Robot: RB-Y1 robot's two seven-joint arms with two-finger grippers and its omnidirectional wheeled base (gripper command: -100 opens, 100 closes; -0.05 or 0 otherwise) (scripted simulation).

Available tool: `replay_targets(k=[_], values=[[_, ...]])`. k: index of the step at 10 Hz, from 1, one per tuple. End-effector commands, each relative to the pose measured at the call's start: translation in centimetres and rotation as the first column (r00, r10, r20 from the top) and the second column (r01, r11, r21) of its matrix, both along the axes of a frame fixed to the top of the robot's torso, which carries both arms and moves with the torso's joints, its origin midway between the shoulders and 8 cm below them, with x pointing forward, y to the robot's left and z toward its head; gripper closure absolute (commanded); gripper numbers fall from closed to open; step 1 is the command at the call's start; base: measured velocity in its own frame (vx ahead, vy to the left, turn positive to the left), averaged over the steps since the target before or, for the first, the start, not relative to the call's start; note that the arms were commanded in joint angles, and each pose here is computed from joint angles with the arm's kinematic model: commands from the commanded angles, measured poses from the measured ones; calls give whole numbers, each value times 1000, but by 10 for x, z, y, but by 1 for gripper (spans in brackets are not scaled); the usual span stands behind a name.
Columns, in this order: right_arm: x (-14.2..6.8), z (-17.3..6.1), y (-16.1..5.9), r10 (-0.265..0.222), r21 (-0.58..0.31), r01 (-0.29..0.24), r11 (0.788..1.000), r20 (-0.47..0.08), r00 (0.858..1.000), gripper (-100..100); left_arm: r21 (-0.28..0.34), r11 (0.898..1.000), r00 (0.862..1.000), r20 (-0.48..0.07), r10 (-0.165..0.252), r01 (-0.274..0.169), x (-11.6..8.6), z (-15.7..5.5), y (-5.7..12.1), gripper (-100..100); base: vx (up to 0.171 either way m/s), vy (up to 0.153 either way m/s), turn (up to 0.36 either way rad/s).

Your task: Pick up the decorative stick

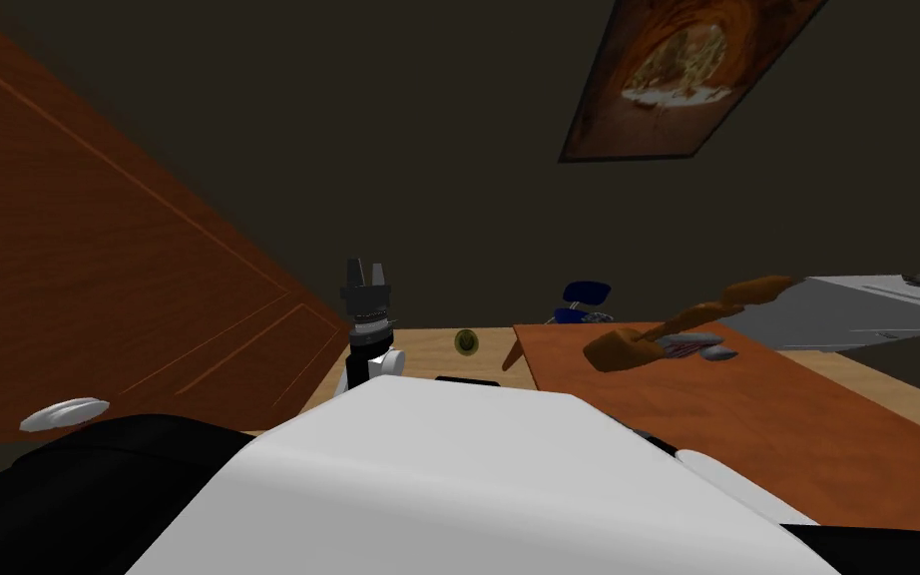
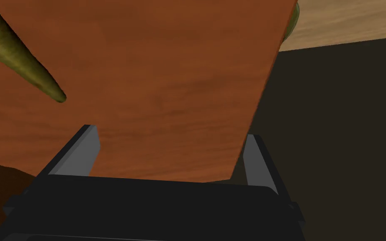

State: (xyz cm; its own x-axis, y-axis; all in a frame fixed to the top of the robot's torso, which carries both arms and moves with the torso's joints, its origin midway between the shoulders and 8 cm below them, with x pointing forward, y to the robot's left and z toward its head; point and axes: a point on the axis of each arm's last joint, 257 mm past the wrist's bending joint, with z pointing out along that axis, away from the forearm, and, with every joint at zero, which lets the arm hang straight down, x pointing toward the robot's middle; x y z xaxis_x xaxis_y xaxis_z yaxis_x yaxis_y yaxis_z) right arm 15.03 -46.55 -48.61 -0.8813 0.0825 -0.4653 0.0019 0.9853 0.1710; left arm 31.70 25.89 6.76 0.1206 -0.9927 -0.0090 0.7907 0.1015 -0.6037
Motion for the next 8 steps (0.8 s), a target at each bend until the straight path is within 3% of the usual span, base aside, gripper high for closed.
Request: replay_targets(k=[1, 4, 8], values=[[-20, -7, -19, 11, -47, -14, 999, -61, 998, -100, 0, 1000, 1000, 0, 0, 0, 0, 0, 0, 0, 4, -110, 239], [-59, -18, -42, 20, -99, -36, 994, -157, 987, -100, 0, 1000, 1000, 0, 0, 0, 0, 0, 0, 0, 25, -78, 182], [-97, -28, -51, 25, -118, -55, 992, -242, 970, -100, 0, 1000, 1000, 0, 0, 0, 0, 0, 0, 0, -4, -39, 107]])
